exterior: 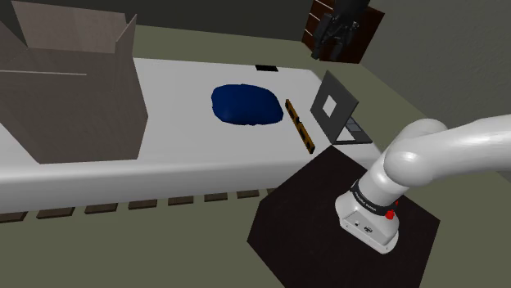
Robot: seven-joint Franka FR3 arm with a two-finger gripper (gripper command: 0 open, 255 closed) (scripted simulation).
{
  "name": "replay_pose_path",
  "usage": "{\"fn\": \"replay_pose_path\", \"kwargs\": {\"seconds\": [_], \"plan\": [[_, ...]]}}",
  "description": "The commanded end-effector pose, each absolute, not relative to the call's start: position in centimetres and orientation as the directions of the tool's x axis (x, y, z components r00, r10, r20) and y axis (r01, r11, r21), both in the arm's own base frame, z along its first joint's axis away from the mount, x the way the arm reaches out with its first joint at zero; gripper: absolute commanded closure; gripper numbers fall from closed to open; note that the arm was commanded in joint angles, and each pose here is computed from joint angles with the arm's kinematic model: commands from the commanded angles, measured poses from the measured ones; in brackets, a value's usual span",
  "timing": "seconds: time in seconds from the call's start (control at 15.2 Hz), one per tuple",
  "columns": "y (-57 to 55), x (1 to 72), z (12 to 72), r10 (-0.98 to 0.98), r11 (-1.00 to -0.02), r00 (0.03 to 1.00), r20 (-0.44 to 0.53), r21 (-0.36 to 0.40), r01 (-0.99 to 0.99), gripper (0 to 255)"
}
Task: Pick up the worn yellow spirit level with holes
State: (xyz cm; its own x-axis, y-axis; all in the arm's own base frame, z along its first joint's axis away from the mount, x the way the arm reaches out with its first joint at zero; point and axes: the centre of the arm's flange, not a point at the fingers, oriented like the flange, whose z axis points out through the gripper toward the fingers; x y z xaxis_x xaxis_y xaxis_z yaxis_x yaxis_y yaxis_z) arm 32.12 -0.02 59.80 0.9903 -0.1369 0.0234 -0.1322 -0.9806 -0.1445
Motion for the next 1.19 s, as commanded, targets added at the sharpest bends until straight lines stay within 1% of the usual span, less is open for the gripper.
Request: {"fn": "replay_pose_path", "kwargs": {"seconds": [0.0,1.12], "plan": [[0.0,32.1,59.8,-0.137,-0.981,0.99,0.023,-0.145,-0.132,0],[-9.0,37.8,40.8,-0.303,-0.951,0.952,0.035,-0.075,-0.3,0]]}}
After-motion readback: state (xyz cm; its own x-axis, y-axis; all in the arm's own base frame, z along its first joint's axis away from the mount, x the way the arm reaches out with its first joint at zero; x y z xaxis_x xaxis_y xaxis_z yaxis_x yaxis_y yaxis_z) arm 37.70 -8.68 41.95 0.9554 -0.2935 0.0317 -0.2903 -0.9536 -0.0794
